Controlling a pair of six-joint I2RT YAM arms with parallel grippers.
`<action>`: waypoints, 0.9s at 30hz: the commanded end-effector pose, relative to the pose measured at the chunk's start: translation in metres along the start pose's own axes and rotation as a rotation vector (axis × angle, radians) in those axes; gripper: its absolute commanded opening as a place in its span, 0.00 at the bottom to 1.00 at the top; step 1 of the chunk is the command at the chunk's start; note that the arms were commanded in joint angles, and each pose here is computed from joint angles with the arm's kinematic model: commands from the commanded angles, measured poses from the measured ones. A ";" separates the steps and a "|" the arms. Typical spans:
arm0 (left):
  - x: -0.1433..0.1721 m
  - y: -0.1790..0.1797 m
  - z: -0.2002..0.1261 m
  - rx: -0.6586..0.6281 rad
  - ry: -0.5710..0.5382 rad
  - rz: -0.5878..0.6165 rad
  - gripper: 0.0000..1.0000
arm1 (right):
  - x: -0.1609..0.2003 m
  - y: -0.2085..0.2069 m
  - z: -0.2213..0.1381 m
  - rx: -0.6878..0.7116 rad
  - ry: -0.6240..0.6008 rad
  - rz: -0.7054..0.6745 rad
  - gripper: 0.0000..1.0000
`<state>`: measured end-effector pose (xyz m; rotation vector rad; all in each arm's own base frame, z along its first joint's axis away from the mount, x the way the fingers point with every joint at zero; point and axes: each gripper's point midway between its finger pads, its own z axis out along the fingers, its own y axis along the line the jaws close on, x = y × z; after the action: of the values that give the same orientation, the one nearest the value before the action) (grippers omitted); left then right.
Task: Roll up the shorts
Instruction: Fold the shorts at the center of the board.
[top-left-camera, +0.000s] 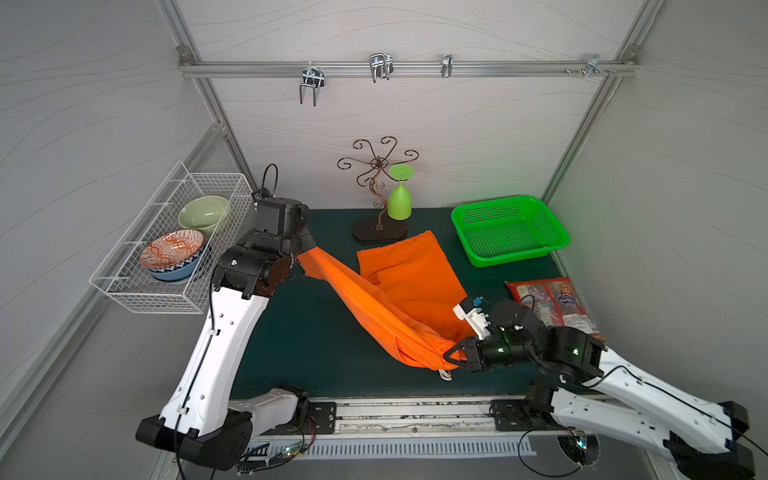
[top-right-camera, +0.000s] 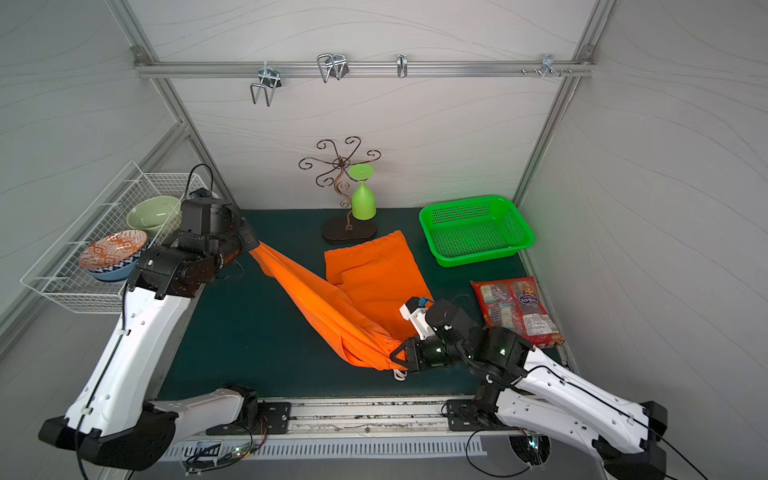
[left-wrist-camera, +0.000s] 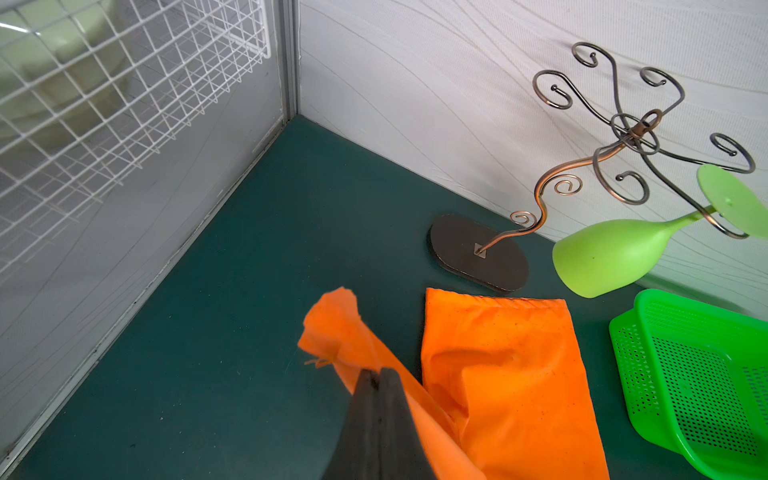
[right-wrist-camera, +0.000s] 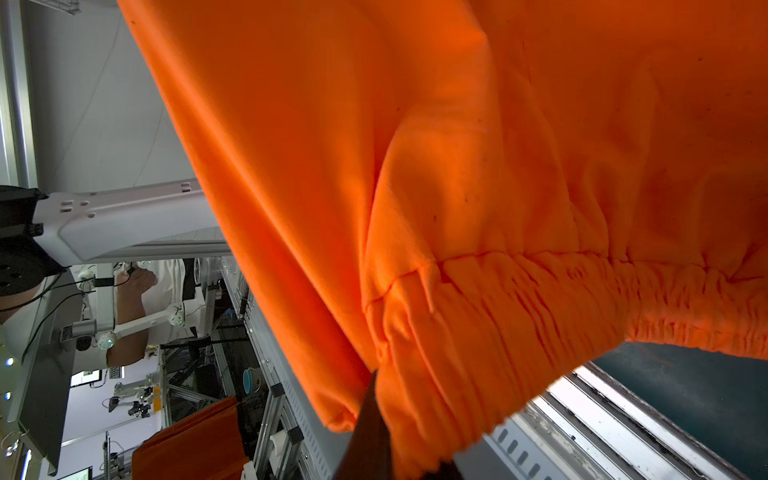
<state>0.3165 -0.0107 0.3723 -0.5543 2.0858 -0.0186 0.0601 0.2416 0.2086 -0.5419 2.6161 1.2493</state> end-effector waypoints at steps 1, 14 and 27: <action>-0.046 -0.006 0.005 0.005 -0.173 -0.083 0.00 | 0.046 -0.042 -0.004 0.132 0.142 0.096 0.00; -0.017 -0.149 0.086 0.176 -0.038 0.143 0.00 | 0.071 -0.126 -0.021 0.332 -0.065 0.408 0.00; 0.010 -0.209 0.118 0.217 -0.012 0.258 0.00 | 0.065 -0.166 -0.069 0.466 -0.318 0.511 0.00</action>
<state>0.4436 -0.2021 0.2821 -0.0294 2.3618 -0.1457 0.0851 0.1229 0.1524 0.3204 2.5492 0.9883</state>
